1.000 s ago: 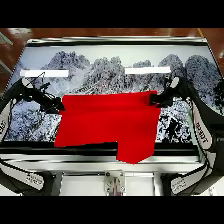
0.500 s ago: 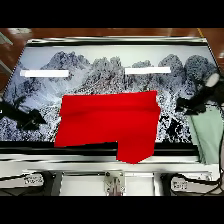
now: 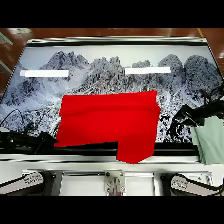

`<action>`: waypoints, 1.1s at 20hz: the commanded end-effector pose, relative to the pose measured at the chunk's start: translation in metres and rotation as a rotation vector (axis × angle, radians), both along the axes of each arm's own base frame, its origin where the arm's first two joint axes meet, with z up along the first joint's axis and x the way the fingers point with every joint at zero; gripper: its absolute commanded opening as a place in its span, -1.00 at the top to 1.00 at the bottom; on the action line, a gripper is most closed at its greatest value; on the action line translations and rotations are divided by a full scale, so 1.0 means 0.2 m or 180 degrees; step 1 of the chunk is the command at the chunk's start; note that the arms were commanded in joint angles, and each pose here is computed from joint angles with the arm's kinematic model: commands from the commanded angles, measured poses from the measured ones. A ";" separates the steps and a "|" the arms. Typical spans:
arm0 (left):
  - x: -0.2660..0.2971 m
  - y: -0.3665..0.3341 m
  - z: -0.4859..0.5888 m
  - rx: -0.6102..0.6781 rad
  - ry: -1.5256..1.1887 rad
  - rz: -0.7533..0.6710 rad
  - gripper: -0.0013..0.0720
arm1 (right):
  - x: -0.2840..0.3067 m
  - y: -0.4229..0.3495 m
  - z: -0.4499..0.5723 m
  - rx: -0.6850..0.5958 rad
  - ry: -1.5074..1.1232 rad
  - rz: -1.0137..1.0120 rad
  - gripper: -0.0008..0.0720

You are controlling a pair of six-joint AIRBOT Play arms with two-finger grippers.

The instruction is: Fold the shirts.

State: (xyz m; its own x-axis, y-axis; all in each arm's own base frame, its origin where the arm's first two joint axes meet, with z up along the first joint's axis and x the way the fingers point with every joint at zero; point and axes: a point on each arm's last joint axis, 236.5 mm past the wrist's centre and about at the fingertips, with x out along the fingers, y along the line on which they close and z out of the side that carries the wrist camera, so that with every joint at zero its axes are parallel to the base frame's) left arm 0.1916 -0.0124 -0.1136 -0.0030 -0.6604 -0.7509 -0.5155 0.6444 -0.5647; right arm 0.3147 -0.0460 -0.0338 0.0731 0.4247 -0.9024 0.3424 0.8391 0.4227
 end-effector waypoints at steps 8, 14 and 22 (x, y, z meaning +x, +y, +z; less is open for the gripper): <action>0.12 -0.01 -0.08 0.0195 -0.0268 0.0244 -0.49 | -0.01 0.02 0.00 0.0073 -0.0008 -0.0015 -0.65; 0.05 0.01 -0.11 0.0276 -0.0176 0.0069 -0.47 | -0.02 0.00 0.00 0.0032 0.0016 0.0001 -0.65; 0.01 0.05 -0.14 0.0426 -0.0108 -0.0020 -0.04 | -0.10 0.06 -0.09 0.0166 0.0184 -0.0025 -0.65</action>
State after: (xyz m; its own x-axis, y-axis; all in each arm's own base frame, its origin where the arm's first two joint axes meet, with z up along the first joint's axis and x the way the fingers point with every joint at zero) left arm 0.1910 -0.0138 -0.1323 0.0054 -0.6064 -0.7952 -0.4975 0.6881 -0.5281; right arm 0.3042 -0.0410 -0.0418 0.0504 0.4468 -0.8932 0.3558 0.8276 0.4341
